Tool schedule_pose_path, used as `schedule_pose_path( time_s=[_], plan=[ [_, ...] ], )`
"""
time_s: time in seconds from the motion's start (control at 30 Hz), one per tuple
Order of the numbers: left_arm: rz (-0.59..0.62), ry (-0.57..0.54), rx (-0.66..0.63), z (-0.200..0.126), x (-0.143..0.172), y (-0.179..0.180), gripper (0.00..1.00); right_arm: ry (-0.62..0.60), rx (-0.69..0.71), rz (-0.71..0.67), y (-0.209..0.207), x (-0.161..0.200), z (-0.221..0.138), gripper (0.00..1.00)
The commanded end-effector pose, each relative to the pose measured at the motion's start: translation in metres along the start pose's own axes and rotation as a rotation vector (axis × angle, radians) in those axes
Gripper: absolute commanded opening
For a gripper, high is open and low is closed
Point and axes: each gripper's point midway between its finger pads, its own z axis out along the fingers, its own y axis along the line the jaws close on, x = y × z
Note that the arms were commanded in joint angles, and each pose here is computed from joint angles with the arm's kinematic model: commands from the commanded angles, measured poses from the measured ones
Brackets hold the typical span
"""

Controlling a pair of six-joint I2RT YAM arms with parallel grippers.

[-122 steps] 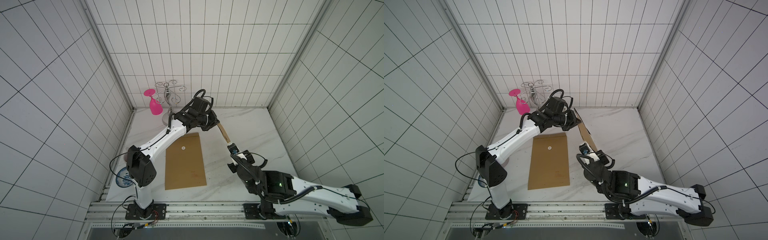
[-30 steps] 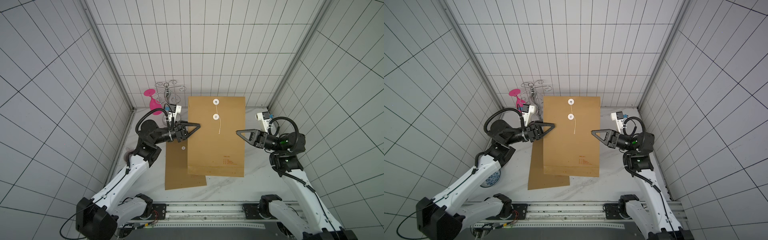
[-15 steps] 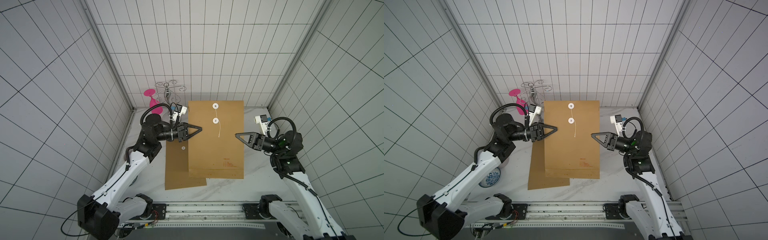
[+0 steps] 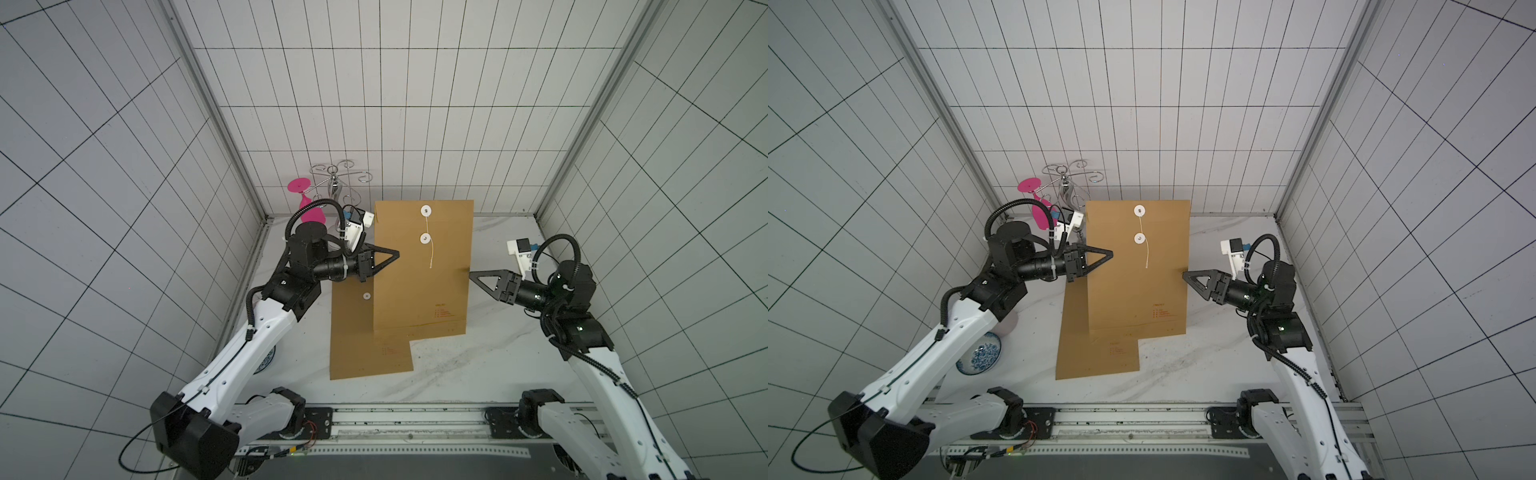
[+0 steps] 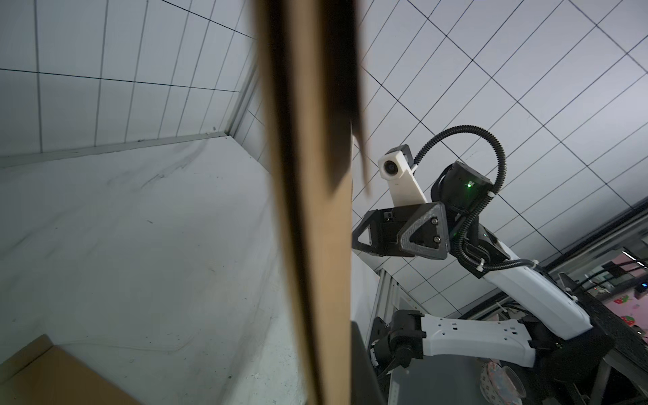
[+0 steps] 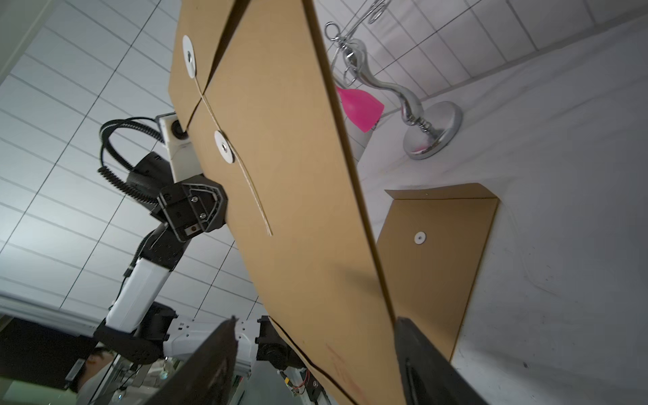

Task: Open the file bag
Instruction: Pick up the file bag from the center of the board, then adjust the file bag at the center of the board.

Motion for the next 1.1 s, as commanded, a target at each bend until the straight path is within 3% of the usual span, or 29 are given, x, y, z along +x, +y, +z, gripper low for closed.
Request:
schedule_pose_path(
  time_s=[0.0,0.1,0.2,0.27,0.33,0.4,0.57,0.73,0.83,1.07],
  plan=[
    [0.193,-0.026,-0.118,-0.007,-0.012,-0.012,0.00,-0.021,0.297,-0.024,-0.041,0.010,-0.019,0.75],
    [0.293,-0.056,-0.233,-0.014,-0.026,-0.021,0.00,0.026,0.335,0.028,-0.059,0.036,-0.020,0.73],
    [0.343,-0.165,-0.353,-0.036,-0.052,-0.022,0.00,0.040,0.352,0.026,-0.068,0.067,-0.015,0.70],
    [0.359,-0.236,-0.405,-0.050,-0.066,-0.024,0.00,0.058,0.344,0.009,-0.068,0.086,-0.008,0.64],
    [0.365,-0.256,-0.381,-0.052,-0.070,-0.032,0.00,0.091,0.337,0.007,-0.070,0.107,0.003,0.51],
    [0.348,-0.256,-0.361,-0.048,-0.071,-0.033,0.00,0.107,0.305,0.024,-0.072,0.126,0.015,0.46],
    [0.308,-0.249,-0.353,-0.037,-0.069,-0.024,0.00,0.181,0.317,0.002,-0.077,0.173,0.031,0.50],
    [0.298,-0.243,-0.296,-0.023,-0.071,-0.026,0.00,0.236,0.399,0.052,-0.099,0.213,0.046,0.68],
    [0.295,-0.219,-0.291,-0.013,-0.067,-0.019,0.00,0.287,0.408,0.114,-0.110,0.239,0.062,0.69],
    [0.224,-0.140,-0.317,0.006,-0.044,0.009,0.00,0.378,0.430,0.093,-0.105,0.276,0.102,0.66]
  ],
)
